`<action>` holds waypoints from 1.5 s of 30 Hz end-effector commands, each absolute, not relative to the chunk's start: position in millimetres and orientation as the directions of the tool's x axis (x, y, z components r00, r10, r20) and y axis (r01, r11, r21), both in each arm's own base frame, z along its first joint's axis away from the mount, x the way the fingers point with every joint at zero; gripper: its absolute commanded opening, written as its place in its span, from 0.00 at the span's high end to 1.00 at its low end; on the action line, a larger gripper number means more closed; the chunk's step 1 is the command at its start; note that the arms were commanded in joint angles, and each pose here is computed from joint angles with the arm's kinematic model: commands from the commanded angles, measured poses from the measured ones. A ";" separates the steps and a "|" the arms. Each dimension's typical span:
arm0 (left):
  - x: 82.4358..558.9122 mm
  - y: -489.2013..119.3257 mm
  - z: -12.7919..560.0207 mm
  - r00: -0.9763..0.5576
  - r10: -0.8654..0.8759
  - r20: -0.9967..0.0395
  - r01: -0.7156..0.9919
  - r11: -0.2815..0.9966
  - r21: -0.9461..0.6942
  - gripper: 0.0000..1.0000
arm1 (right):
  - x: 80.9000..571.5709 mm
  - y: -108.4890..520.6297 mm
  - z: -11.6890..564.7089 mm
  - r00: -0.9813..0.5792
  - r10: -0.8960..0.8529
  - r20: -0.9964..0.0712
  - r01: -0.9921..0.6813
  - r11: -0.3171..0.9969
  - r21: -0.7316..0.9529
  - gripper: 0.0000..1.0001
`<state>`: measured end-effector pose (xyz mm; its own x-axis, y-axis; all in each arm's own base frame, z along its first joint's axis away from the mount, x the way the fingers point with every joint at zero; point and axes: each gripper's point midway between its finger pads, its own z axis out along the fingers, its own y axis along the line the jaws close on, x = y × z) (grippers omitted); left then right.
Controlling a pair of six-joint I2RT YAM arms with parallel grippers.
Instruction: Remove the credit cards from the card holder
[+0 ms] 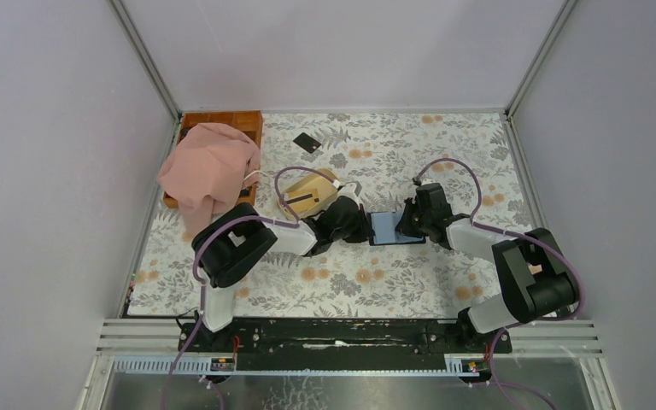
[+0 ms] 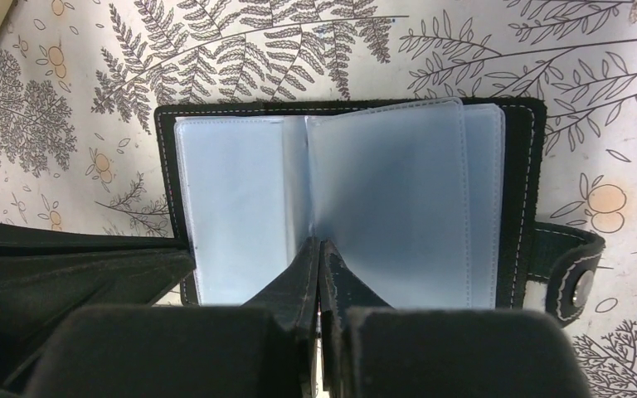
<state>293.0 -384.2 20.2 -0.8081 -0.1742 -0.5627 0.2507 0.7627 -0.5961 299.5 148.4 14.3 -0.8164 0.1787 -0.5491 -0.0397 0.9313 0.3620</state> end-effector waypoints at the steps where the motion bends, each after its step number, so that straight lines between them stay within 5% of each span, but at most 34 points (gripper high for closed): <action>1: 296.4 -402.3 27.7 -0.810 -0.168 -0.562 0.291 0.717 -0.633 0.86 | 308.6 157.7 22.5 -0.799 0.182 -0.573 -0.070 0.918 0.390 1.00; 16: 287.5 -427.4 73.0 -0.786 -0.254 -0.564 0.381 0.521 -0.764 0.89 | 305.5 160.2 20.0 -0.807 0.189 -0.560 -0.070 0.911 0.407 1.00; 36: 307.0 -433.1 82.1 -0.770 -0.293 -0.567 0.385 0.496 -0.778 0.88 | 296.2 161.0 26.7 -0.803 0.208 -0.559 -0.071 0.897 0.435 1.00; 45: 319.3 -447.4 73.5 -0.778 -0.265 -0.569 0.394 0.500 -0.771 0.88 | 306.8 131.4 66.2 -0.683 0.311 -0.661 0.043 0.920 0.389 0.94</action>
<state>307.8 -438.8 72.1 -0.7889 -0.2648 -0.5546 0.3702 0.5156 -0.7728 299.1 144.1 38.1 -0.7648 0.2493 -0.5941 -0.0127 0.9161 0.4007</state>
